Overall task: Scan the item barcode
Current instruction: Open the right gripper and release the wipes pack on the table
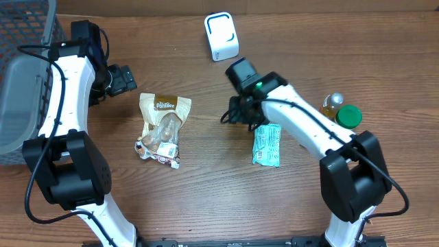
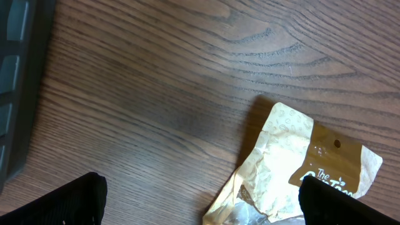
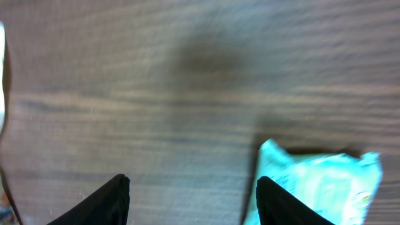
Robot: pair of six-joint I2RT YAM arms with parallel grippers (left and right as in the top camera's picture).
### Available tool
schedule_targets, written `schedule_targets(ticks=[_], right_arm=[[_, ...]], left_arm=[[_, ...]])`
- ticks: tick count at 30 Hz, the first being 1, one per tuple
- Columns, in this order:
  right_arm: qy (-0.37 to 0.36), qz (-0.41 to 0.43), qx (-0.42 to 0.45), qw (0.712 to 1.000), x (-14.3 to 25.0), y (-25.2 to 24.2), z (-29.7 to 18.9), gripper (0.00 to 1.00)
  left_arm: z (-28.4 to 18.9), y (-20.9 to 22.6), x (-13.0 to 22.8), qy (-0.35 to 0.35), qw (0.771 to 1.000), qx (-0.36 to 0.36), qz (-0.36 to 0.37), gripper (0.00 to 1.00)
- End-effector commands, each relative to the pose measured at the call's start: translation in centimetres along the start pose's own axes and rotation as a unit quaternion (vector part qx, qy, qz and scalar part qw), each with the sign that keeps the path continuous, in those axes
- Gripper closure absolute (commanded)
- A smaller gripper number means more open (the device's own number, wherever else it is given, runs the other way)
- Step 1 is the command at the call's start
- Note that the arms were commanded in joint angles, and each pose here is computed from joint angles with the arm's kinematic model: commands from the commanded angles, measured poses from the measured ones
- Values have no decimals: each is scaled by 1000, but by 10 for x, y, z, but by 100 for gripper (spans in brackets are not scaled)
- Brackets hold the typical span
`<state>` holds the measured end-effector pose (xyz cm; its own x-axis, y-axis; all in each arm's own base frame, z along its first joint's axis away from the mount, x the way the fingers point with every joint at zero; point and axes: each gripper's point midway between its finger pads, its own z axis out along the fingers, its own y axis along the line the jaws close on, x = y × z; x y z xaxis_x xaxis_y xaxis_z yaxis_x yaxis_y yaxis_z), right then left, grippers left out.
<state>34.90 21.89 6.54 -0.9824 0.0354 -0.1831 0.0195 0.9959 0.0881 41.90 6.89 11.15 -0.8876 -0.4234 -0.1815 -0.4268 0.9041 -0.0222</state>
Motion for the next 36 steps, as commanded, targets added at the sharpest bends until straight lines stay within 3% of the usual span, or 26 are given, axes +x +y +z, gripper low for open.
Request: schedule_targets(ticks=[1, 10, 22, 27, 31, 33, 36], right_arm=[[20, 12, 8, 1000, 22, 3, 11, 39], [55, 20, 38, 998, 54, -20, 38, 38], [89, 72, 70, 991, 52, -66, 37, 36], [89, 74, 65, 991, 51, -65, 37, 35], [102, 71, 7, 992, 55, -38, 38, 34], [104, 65, -44, 992, 53, -15, 38, 30], [87, 52, -81, 991, 46, 7, 38, 14]], left_arm=[[-3, -3, -1, -3, 1000, 1, 0, 0], [-3, -3, -1, -3, 1000, 1, 0, 0], [-3, -3, -1, -3, 1000, 1, 0, 0], [-3, -3, -1, -3, 1000, 1, 0, 0], [-3, -3, -1, -3, 1000, 1, 0, 0], [-3, -3, -1, -3, 1000, 1, 0, 0], [-3, -3, -1, -3, 1000, 1, 0, 0]])
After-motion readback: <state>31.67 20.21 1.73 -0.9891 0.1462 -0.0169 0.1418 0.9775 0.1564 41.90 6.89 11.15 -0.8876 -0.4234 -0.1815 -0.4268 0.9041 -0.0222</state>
